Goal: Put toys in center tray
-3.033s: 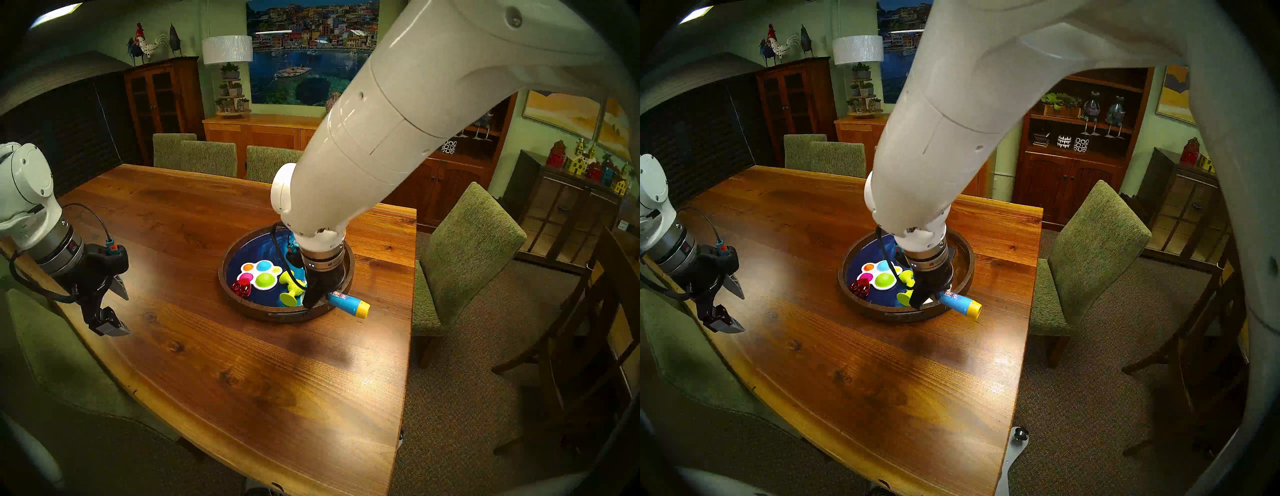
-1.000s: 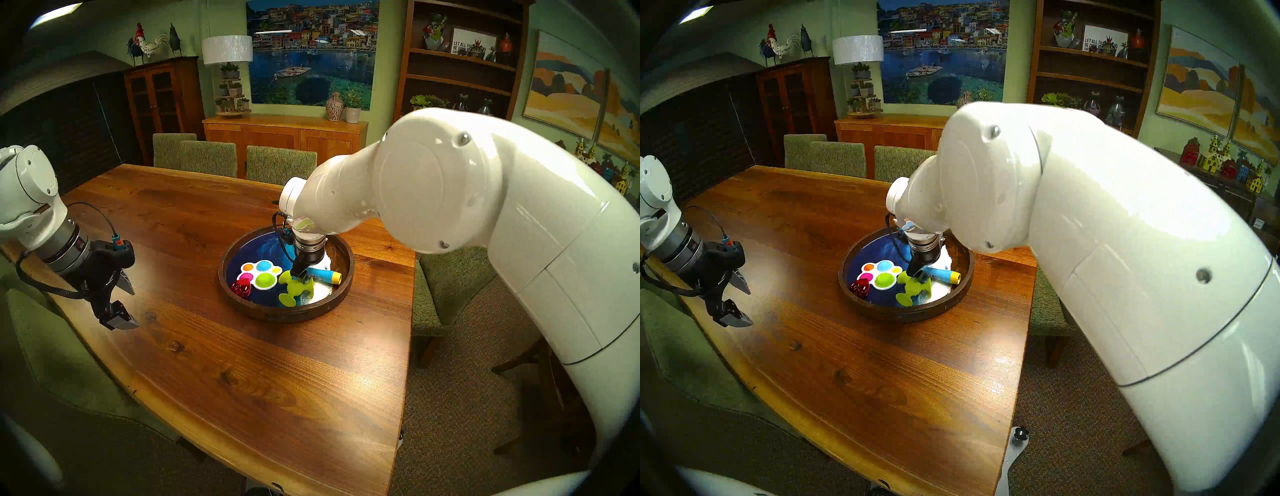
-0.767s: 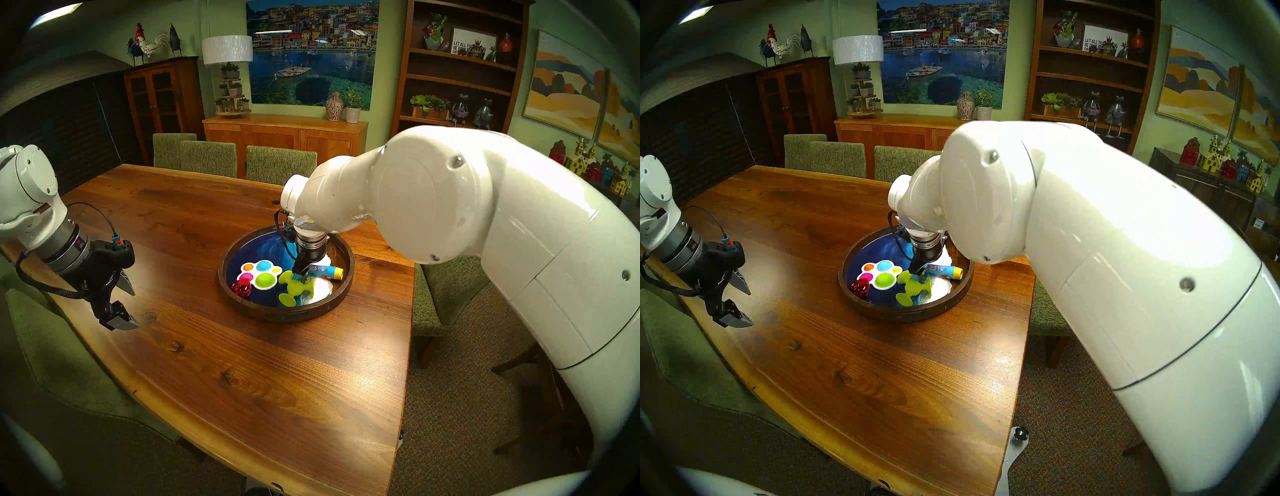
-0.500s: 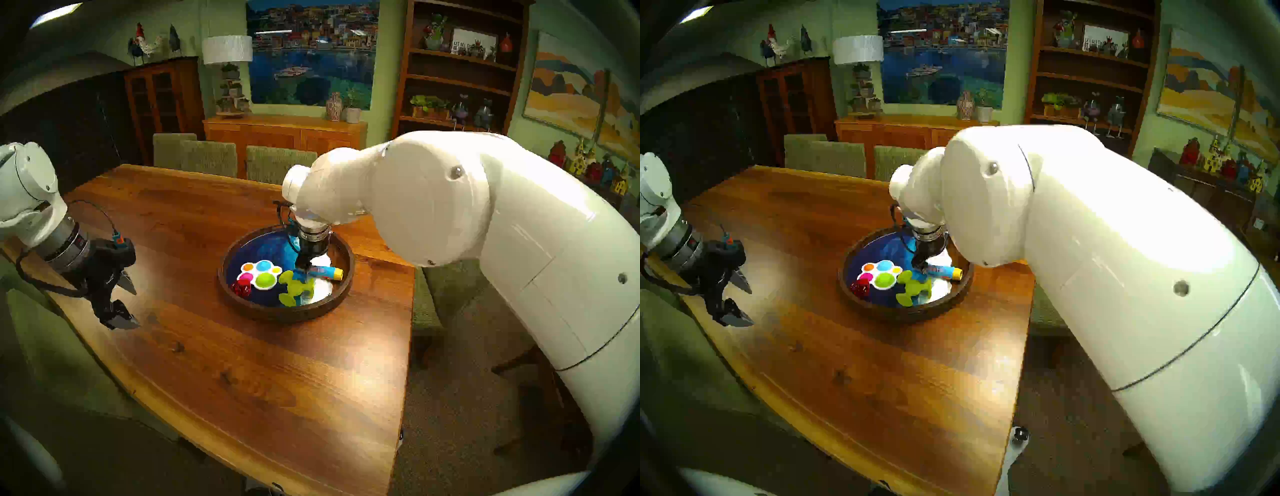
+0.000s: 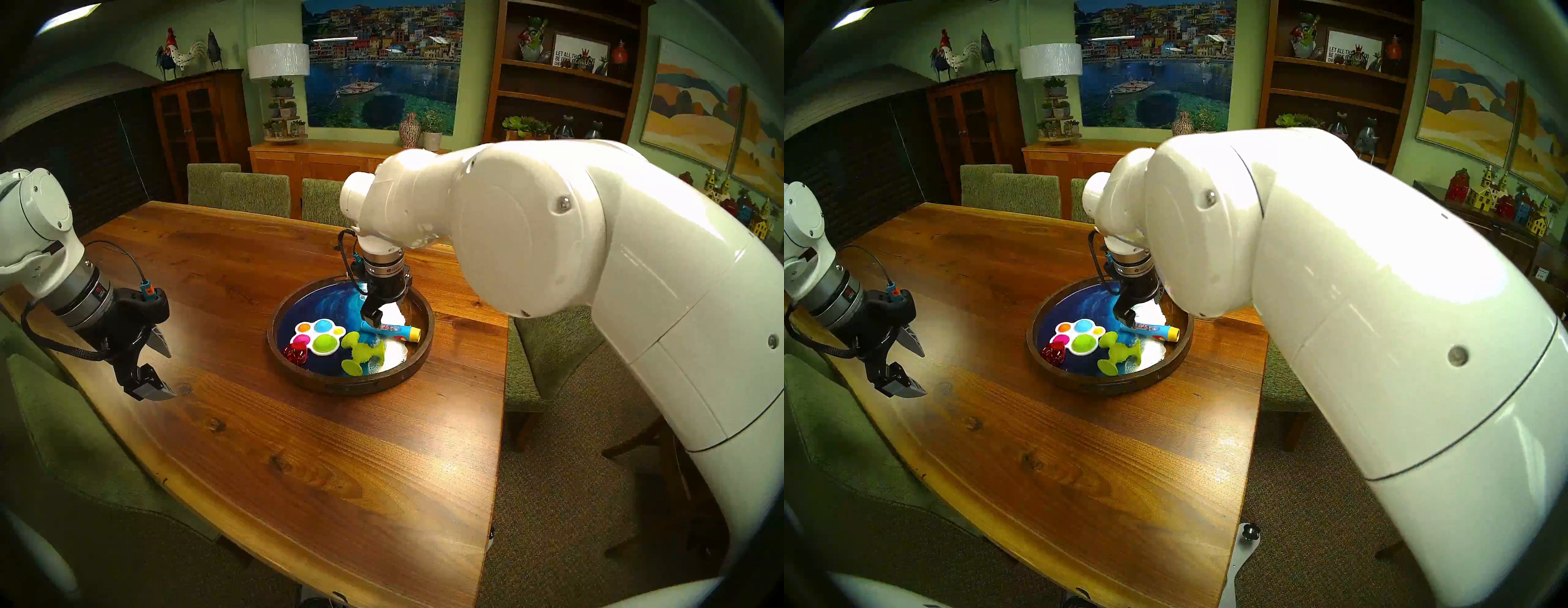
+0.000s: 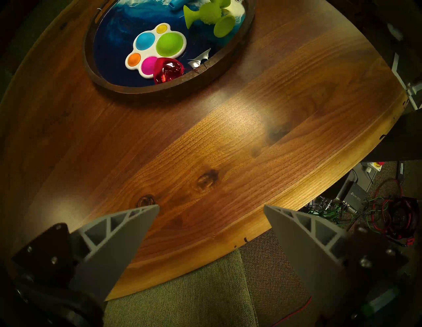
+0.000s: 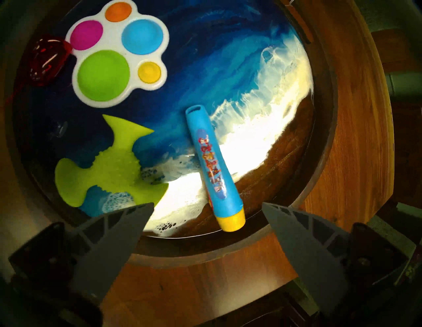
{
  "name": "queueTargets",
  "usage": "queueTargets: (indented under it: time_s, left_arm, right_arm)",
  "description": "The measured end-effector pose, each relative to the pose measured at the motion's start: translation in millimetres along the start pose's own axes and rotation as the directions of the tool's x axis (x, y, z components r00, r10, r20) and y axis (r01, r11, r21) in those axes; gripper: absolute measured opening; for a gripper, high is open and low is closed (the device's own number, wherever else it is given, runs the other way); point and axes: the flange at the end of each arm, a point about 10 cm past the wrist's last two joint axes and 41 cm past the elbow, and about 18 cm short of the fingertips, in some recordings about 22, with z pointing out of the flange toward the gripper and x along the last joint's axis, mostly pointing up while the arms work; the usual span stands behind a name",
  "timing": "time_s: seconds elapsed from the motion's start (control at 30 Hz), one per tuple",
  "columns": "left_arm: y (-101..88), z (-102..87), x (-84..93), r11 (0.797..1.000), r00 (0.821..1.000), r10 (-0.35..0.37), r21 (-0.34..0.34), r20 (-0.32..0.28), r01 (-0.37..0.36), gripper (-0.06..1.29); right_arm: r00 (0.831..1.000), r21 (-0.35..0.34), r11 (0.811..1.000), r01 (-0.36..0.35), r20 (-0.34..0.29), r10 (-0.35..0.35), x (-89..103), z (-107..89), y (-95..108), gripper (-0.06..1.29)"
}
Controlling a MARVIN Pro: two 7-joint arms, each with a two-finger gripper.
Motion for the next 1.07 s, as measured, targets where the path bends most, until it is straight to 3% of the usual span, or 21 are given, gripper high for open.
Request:
queueTargets:
  time_s: [0.43, 1.07]
  left_arm:
    - [-1.7, 6.0, 1.7, 1.0, 1.0, 0.014, 0.02, 0.008, -0.015, 1.23]
    - [-2.5, 8.8, 4.2, 0.999, 0.999, 0.001, 0.037, 0.039, -0.003, 1.23]
  right_arm:
    - [0.999, 0.028, 0.999, -0.034, 0.014, 0.034, 2.7, -47.4, 10.7, 1.21]
    - [0.993, 0.003, 0.999, -0.038, 0.116, 0.037, -23.0, -61.2, 17.1, 1.21]
